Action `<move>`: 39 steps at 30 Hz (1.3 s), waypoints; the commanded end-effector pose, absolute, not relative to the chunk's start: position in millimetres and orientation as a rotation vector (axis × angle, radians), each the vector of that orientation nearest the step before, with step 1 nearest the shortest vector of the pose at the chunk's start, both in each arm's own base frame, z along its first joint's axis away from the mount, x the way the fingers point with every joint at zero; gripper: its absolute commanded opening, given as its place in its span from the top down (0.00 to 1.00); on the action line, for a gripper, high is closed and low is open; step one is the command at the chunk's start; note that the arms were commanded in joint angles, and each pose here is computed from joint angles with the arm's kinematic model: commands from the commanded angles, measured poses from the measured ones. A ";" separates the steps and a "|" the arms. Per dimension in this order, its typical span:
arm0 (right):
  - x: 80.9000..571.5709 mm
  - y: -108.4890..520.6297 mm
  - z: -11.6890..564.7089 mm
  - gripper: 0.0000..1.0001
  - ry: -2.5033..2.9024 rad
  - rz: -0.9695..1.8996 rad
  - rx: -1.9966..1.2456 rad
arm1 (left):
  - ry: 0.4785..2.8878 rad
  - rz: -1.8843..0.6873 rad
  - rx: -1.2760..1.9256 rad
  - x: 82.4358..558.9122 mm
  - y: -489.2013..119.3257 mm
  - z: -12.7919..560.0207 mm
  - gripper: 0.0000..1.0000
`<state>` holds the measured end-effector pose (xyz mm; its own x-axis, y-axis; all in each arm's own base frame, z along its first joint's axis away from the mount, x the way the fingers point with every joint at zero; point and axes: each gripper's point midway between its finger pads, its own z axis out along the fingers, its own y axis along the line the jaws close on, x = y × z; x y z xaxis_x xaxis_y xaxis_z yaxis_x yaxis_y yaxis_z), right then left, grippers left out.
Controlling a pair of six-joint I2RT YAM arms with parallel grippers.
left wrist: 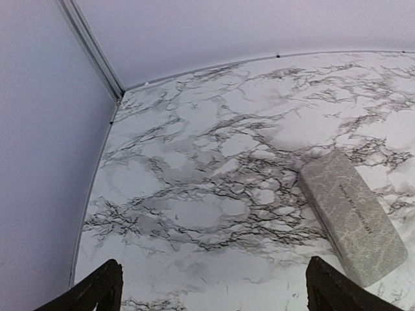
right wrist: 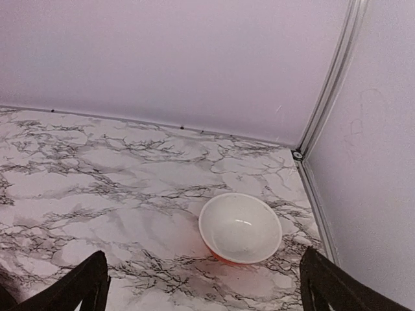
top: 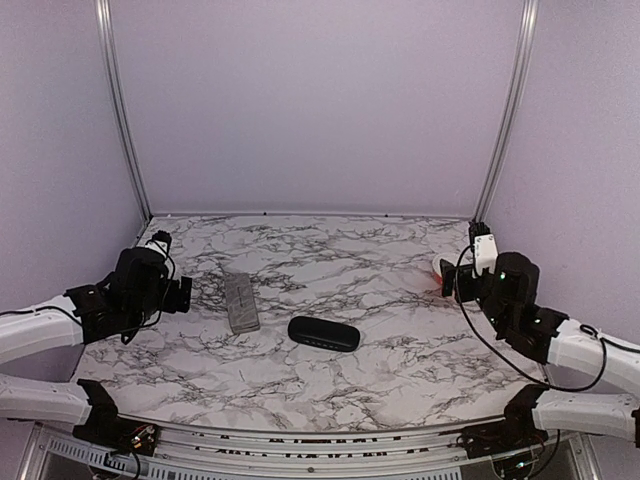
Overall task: Organize the sunglasses
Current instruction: Reset both arms
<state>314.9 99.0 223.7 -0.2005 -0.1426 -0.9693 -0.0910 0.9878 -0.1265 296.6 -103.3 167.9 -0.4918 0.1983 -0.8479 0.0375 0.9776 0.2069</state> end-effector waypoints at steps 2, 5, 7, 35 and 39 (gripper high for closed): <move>298.3 57.4 232.7 0.00 1.578 -0.165 -0.018 | 1.825 0.289 -0.060 290.7 -49.9 176.9 0.01; 290.5 51.2 217.5 0.00 1.549 -0.203 -0.043 | 1.758 0.294 -0.136 283.9 -28.9 172.4 0.01; 286.5 46.3 209.6 0.00 1.527 -0.228 -0.046 | 1.726 0.305 -0.168 282.4 -19.9 173.5 0.01; 355.1 -4.4 160.9 0.00 1.481 -0.243 0.017 | 1.690 0.137 -0.120 365.0 13.4 139.8 0.01; 364.8 -22.1 153.8 0.00 1.528 -0.280 0.120 | 1.701 0.137 -0.181 369.0 25.7 124.5 0.01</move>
<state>354.4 -8.2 125.4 -0.0747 -0.1711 -0.9824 0.1709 0.9684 -0.1816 363.3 20.4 123.2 -0.1484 -0.0160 -0.9888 -0.1988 0.9799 0.0140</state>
